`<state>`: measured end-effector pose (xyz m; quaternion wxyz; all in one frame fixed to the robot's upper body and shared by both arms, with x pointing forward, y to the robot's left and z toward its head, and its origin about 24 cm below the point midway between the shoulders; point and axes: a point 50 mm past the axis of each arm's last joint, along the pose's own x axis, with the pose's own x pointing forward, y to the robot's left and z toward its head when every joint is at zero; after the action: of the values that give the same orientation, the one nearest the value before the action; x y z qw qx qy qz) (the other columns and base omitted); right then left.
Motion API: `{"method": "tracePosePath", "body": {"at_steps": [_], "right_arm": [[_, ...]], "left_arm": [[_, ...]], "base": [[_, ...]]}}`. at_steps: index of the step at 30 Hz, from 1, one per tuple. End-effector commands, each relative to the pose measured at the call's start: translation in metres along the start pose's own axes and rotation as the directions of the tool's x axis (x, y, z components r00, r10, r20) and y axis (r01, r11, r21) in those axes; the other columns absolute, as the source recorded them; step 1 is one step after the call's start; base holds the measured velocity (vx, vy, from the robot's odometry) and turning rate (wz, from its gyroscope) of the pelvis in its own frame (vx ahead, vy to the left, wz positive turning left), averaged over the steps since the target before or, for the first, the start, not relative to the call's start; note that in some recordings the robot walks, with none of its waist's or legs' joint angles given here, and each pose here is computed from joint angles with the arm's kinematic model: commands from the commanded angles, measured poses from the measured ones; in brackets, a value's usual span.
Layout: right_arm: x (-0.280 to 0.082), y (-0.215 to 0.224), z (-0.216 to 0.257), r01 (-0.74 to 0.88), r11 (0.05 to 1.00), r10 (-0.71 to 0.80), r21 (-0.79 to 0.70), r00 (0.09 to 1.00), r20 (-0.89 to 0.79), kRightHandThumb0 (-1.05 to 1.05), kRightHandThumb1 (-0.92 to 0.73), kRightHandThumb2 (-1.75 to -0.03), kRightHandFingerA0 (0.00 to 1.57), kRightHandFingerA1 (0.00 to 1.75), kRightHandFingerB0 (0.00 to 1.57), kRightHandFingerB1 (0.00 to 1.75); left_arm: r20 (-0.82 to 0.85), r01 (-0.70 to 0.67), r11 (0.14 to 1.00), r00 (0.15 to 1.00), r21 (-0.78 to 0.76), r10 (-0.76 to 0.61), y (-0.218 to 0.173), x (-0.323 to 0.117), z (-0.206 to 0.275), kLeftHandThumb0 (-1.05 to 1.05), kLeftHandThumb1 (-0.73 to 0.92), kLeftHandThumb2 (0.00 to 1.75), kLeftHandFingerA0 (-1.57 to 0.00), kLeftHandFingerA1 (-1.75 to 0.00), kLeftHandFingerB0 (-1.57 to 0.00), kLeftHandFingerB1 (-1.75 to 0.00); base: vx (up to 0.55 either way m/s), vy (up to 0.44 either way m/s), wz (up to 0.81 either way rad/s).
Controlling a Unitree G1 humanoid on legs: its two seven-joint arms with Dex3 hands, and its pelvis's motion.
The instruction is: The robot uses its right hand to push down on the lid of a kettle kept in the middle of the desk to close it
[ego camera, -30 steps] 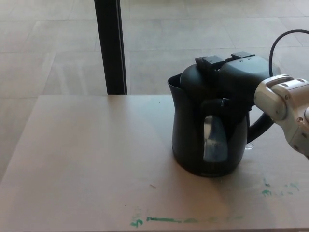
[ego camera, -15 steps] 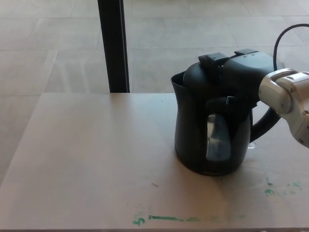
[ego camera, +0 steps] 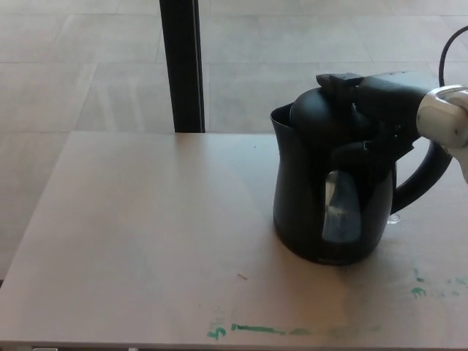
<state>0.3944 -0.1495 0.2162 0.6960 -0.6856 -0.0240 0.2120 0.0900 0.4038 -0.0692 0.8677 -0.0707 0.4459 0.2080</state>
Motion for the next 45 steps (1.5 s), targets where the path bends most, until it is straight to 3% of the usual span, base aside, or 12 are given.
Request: {"method": "tracePosePath", "body": {"at_steps": [1, 6, 7, 22, 25, 26, 29, 30, 33, 37, 38, 45], "right_arm": [[-0.012, -0.018, -0.018, -0.068, 0.997, 0.07, 0.047, 0.996, -0.054, -1.05, -0.92, -0.72, 0.0, 0.0, 0.0, 0.0], [-0.024, -0.032, -0.032, -0.027, 0.999, 0.031, 0.046, 0.995, -0.091, -1.05, -0.92, -0.72, 0.0, 0.0, 0.0, 0.0], [-0.031, -0.036, -0.04, -0.008, 0.996, 0.016, 0.092, 0.996, -0.093, -1.05, -0.92, -0.71, 0.0, 0.0, 0.0, 0.0], [-0.12, -0.049, -0.131, 0.232, 0.943, -0.17, 0.238, 0.952, -0.254, -1.05, -0.92, -0.79, 0.0, 0.0, 0.0, 0.0], [-0.151, -0.041, -0.16, 0.339, 0.887, -0.236, 0.314, 0.917, -0.323, -1.03, -0.92, -0.8, 0.0, 0.0, 0.0, 0.0], [-0.159, -0.036, -0.168, 0.367, 0.872, -0.248, 0.323, 0.902, -0.354, -1.05, -0.78, -1.24, 0.0, 0.1, 0.0, 0.01], [-0.183, -0.014, -0.186, 0.411, 0.858, -0.253, 0.309, 0.861, -0.442, -1.05, -0.87, -1.23, 0.0, 0.07, 0.0, 0.01], [-0.19, -0.006, -0.189, 0.431, 0.856, -0.273, 0.286, 0.845, -0.46, -0.89, -0.92, -0.75, 0.0, 0.03, 0.0, 0.11], [-0.21, 0.019, -0.195, 0.493, 0.792, -0.283, 0.359, 0.819, -0.499, -0.89, -0.75, -1.16, 0.04, 0.18, 0.05, 0.15], [-0.24, 0.068, -0.199, 0.557, 0.719, -0.274, 0.416, 0.777, -0.567, -0.93, -0.77, -1.15, 0.0, 0.41, 0.09, 0.21], [-0.246, 0.081, -0.199, 0.575, 0.694, -0.268, 0.433, 0.765, -0.585, -0.85, -0.92, -0.67, 0.0, 0.55, 0.04, 0.36], [-0.286, 0.186, -0.203, 0.775, 0.387, -0.227, 0.5, 0.606, -0.763, -0.79, -0.63, -0.99, 0.21, 0.53, 0.13, 0.42]], "left_arm": [[0.003, -0.027, 1.0, 1.0, -0.006, 0.027, 0.006, -0.003, 0.0, -0.69, 0.7, 0.61, -0.48, -0.49, -0.31, -0.35], [-0.01, -0.03, 0.999, 0.999, 0.045, 0.03, 0.008, -0.004, -0.002, -0.78, 0.59, 0.94, -0.44, -0.58, -0.25, -0.46], [-0.008, -0.031, 0.999, 0.999, 0.04, 0.031, 0.008, -0.005, -0.003, -0.72, 0.7, 0.61, -0.48, -0.5, -0.32, -0.35], [-0.038, -0.046, 0.999, 0.998, -0.003, 0.046, 0.014, -0.009, -0.015, -0.73, 0.56, 0.93, -0.44, -0.58, -0.26, -0.47], [-0.036, -0.043, 0.998, 0.998, -0.035, 0.042, 0.015, -0.01, -0.017, -0.7, 0.68, 0.61, -0.48, -0.47, -0.32, -0.34], [-0.035, -0.045, 0.998, 0.998, -0.041, 0.044, 0.015, -0.01, -0.018, -0.7, 0.68, 0.61, -0.48, -0.48, -0.33, -0.35], [-0.046, -0.049, 0.998, 0.998, -0.027, 0.048, 0.016, -0.01, -0.02, -0.69, 0.7, 0.61, -0.48, -0.46, -0.31, -0.34], [-0.047, -0.046, 0.999, 0.998, 0.006, 0.046, 0.016, -0.01, -0.019, -0.7, 0.72, 0.62, -0.48, -0.45, -0.3, -0.33], [-0.049, -0.056, 0.998, 0.997, -0.004, 0.056, 0.016, -0.011, -0.021, -0.7, 0.7, 0.61, -0.5, -0.45, -0.32, -0.34], [-0.049, -0.042, 0.999, 0.998, -0.021, 0.041, 0.014, -0.01, -0.024, -0.7, 0.7, 0.61, -0.48, -0.46, -0.3, -0.32], [-0.05, -0.044, 0.999, 0.998, -0.026, 0.043, 0.014, -0.01, -0.024, -0.71, 0.69, 0.61, -0.49, -0.47, -0.31, -0.32], [-0.044, -0.038, 0.999, 0.998, -0.012, 0.038, 0.011, -0.008, -0.021, -0.69, 0.71, 0.62, -0.5, -0.47, -0.3, -0.34]], "base": [[0.0, 0.0, 0.0], [0.0, 0.0, 0.0], [0.0, 0.0, 0.0], [0.0, 0.0, 0.0], [0.0, 0.0, 0.0], [0.0, 0.0, 0.0], [0.0, 0.0, 0.0], [0.0, 0.0, 0.0], [0.0, 0.0, 0.0], [0.0, 0.0, 0.0], [0.0, 0.0, 0.0], [0.0, 0.0, 0.0]]}}
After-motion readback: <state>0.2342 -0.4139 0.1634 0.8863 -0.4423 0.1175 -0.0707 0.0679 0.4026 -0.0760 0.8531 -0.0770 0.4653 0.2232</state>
